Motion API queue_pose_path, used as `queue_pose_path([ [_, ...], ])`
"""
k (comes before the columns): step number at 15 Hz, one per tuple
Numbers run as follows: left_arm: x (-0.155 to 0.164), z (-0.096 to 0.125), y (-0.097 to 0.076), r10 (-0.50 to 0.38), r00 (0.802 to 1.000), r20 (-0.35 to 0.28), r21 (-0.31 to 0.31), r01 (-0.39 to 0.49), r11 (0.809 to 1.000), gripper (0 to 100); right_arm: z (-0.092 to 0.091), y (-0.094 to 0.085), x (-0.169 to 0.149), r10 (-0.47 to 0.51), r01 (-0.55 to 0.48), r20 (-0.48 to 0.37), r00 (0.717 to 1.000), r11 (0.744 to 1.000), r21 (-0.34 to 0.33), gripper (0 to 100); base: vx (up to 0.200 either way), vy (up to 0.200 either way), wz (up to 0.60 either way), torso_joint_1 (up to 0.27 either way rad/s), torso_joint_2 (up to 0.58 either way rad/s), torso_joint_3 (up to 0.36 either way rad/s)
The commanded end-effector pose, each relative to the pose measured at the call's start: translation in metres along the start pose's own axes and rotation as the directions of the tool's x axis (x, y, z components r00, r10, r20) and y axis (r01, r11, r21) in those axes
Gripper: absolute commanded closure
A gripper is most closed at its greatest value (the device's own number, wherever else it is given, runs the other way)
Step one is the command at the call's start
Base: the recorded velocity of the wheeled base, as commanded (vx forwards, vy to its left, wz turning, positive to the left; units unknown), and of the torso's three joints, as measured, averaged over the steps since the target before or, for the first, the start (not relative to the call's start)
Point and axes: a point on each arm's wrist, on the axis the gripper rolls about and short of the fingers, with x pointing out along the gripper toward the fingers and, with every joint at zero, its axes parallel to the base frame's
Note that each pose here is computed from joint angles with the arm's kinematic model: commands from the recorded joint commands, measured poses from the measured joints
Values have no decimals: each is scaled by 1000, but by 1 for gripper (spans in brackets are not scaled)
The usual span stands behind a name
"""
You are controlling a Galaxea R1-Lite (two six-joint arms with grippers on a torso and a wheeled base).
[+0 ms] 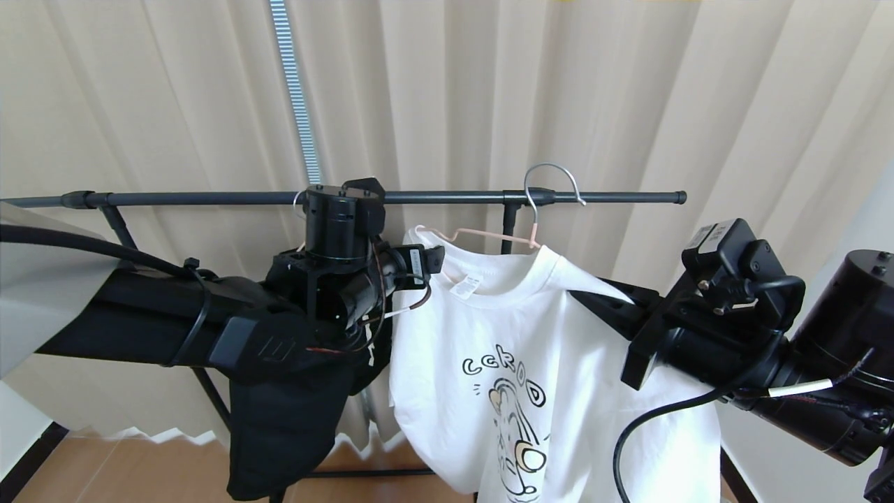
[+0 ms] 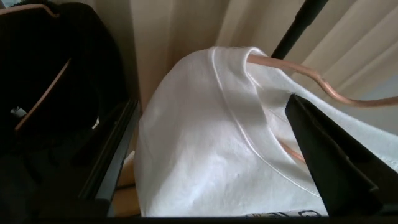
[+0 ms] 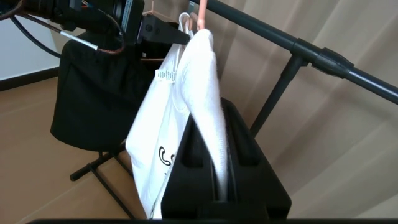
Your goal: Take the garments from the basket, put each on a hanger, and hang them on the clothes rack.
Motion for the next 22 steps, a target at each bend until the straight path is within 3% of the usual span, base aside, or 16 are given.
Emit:
queue_pose_path([
  [1, 2, -1, 1, 5, 1000, -2, 0, -5, 1000, 0, 0, 0, -1, 0, 0, 2, 1000, 1000, 0, 100, 0, 0, 0, 0, 0, 0],
  [2, 2, -1, 1, 8, 1000, -1, -1, -8, 1000, 0, 0, 0, -1, 0, 0, 2, 1000, 1000, -1, 100, 0, 0, 0, 0, 0, 0],
  [3, 2, -1, 1, 15, 1000, 1, 0, -15, 1000, 100, 0, 0, -1, 0, 0, 2, 1000, 1000, 0, 100, 0, 0, 0, 0, 0, 0],
  [18, -22, 16, -12, -40, 998, 53, -1, 40, 999, 100, -6, 1, 1, 8, -8, -23, 1000, 1000, 4, 100, 0, 0, 0, 0, 0, 0],
  [22, -43, 19, -30, -106, 992, 65, 35, 104, 994, 100, -5, 6, 2, 25, -25, -21, 999, 1000, 3, 100, 0, 0, 0, 0, 0, 0],
])
